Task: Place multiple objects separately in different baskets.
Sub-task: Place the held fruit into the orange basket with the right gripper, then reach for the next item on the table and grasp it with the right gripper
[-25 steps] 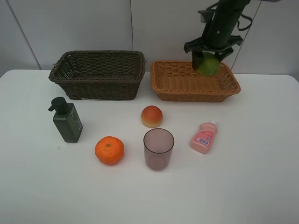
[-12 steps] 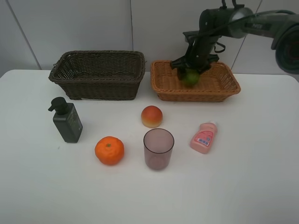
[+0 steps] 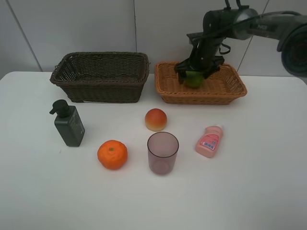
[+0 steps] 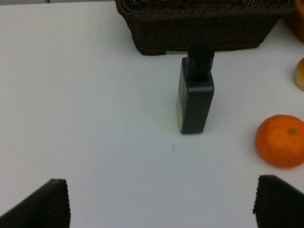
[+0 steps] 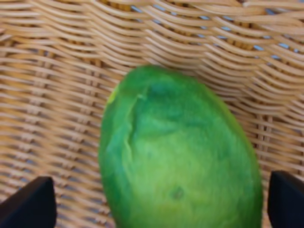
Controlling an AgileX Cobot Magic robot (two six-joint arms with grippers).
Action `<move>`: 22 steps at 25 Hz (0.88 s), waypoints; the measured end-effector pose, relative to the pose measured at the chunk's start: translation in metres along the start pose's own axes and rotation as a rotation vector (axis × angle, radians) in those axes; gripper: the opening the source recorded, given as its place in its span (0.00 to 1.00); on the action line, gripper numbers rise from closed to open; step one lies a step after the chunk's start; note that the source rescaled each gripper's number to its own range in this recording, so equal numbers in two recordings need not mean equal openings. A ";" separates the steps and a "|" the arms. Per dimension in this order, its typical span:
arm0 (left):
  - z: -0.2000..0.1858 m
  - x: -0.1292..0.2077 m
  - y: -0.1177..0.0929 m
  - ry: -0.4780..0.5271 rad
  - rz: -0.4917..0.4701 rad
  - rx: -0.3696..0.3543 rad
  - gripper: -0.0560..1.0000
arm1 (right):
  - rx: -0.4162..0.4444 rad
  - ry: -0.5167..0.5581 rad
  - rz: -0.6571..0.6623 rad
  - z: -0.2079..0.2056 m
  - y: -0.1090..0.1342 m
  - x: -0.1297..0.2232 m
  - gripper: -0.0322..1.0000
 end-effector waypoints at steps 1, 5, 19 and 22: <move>0.000 0.000 0.000 0.000 0.000 0.000 1.00 | -0.004 0.005 0.005 -0.008 0.003 0.000 0.97; 0.000 0.000 0.000 0.000 0.000 0.000 1.00 | -0.009 0.020 0.009 -0.048 0.018 0.001 0.98; 0.000 0.000 0.000 0.000 0.000 0.000 1.00 | -0.027 0.136 0.106 -0.107 0.083 0.062 0.98; 0.000 0.000 0.000 0.000 0.000 0.000 1.00 | -0.039 0.107 0.158 -0.109 0.092 0.080 0.99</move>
Point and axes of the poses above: a point on each arm's last joint axis where the gripper is mounted, z pointing out along that axis toward the gripper, y along the wrist's bending axis when the last joint is at zero, x = y × z, the point moved 2 cm from there along z, pointing out along that axis toward the gripper, and after that the axes turned 11 degrees about z, right-handed, at the moved point
